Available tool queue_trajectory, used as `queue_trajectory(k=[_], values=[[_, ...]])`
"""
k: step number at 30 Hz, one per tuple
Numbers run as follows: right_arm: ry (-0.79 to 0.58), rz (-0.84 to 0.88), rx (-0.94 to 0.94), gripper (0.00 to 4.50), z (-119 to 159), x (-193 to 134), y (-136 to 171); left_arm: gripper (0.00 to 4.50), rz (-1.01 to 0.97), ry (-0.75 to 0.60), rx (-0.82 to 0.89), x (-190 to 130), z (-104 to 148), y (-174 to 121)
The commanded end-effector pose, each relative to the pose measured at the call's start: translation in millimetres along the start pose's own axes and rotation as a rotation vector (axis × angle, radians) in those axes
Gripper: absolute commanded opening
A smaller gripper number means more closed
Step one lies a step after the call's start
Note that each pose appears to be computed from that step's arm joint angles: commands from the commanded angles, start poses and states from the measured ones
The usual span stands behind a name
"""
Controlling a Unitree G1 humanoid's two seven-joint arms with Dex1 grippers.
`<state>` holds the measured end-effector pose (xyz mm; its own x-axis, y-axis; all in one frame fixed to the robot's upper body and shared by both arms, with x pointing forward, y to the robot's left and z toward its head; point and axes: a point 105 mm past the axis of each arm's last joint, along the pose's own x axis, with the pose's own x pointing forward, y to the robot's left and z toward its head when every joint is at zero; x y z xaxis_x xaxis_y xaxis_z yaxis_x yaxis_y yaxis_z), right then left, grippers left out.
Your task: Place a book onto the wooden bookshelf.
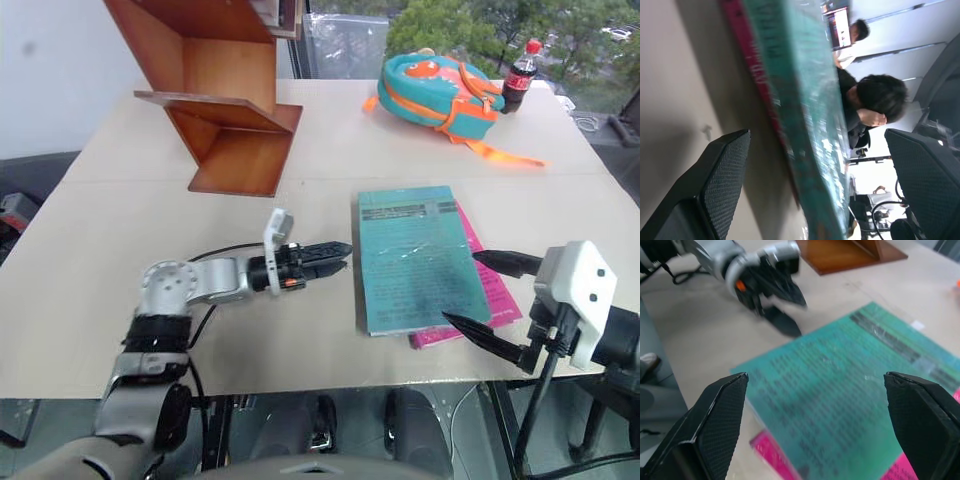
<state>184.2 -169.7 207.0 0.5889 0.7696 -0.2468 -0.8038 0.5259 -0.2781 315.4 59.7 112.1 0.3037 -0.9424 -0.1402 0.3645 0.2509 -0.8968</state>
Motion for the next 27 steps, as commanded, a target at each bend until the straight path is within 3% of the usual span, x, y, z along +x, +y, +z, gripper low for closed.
queue_trajectory(k=[1, 13, 17, 24, 27], values=[[-0.027, -0.019, -0.033, 4.43, 8, 2, 4, 4.5, -0.041, 0.035, 0.011, 14, 3, -7], [-0.047, -0.075, -0.057, 4.43, 11, 8, 5, 4.5, -0.102, 0.151, 0.013, 51, -6, -8], [-0.045, -0.086, -0.054, 4.5, 10, 7, 5, 3.3, -0.123, 0.152, 0.002, 54, -5, -10], [-0.041, -0.09, -0.049, 4.5, 6, 8, 2, 0.05, -0.149, 0.132, -0.007, 42, -3, -11], [-0.043, -0.088, -0.05, 4.5, 5, 9, 0, 0.05, -0.213, 0.092, 0.004, 23, 7, -23]])
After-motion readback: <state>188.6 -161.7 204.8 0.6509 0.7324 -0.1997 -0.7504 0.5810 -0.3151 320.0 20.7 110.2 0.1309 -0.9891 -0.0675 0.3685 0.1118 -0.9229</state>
